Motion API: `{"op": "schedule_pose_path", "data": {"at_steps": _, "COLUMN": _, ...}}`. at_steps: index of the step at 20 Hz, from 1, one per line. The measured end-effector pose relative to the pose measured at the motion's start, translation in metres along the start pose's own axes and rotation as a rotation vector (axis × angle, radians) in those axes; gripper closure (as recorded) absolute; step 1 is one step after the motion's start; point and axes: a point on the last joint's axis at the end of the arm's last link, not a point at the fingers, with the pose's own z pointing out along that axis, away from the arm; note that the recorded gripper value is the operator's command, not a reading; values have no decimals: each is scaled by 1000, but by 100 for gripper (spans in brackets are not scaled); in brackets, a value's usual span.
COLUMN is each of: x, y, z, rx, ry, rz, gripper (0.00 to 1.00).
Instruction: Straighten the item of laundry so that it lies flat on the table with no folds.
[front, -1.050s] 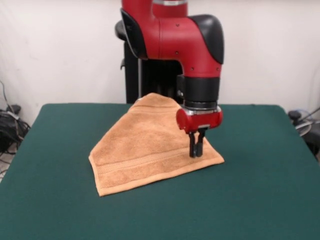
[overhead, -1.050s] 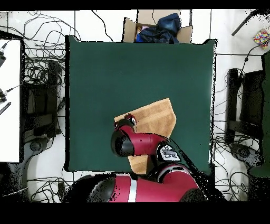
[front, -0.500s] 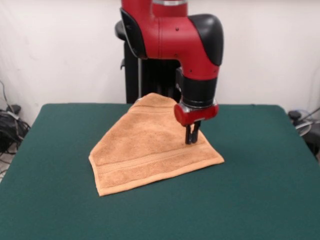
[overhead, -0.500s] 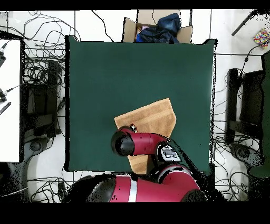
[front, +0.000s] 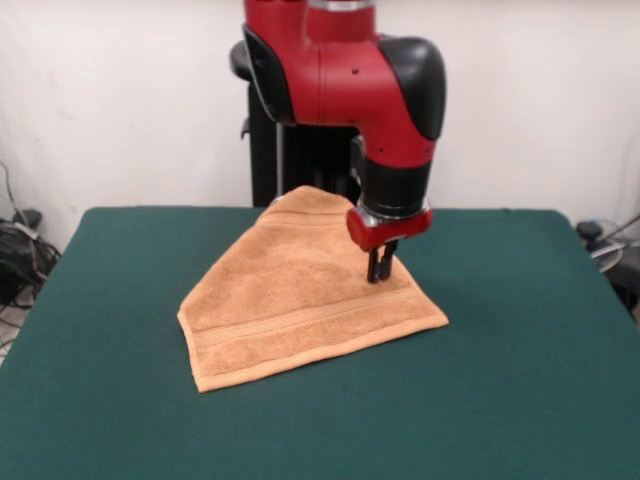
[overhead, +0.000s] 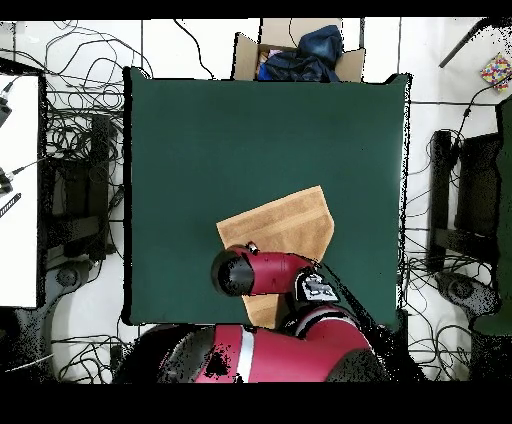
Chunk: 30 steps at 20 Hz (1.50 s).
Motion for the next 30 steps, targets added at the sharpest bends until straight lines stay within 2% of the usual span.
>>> {"op": "schedule_pose_path", "data": {"at_steps": 1, "x": 4, "y": 2, "z": 7, "rx": 7, "ry": 3, "rz": -12, "gripper": 100}}
{"op": "schedule_pose_path", "data": {"at_steps": 13, "x": 7, "y": 12, "z": 7, "rx": 83, "ry": -30, "rz": -80, "gripper": 100}}
{"op": "schedule_pose_path", "data": {"at_steps": 19, "x": 11, "y": 13, "z": 8, "rx": 95, "ry": -61, "rz": -78, "gripper": 100}}
{"op": "schedule_pose_path", "data": {"at_steps": 24, "x": 11, "y": 14, "z": 8, "rx": 100, "ry": -60, "rz": -76, "gripper": 100}}
{"op": "schedule_pose_path", "data": {"at_steps": 30, "x": 9, "y": 14, "z": 8, "rx": 105, "ry": -50, "rz": -45, "gripper": 100}}
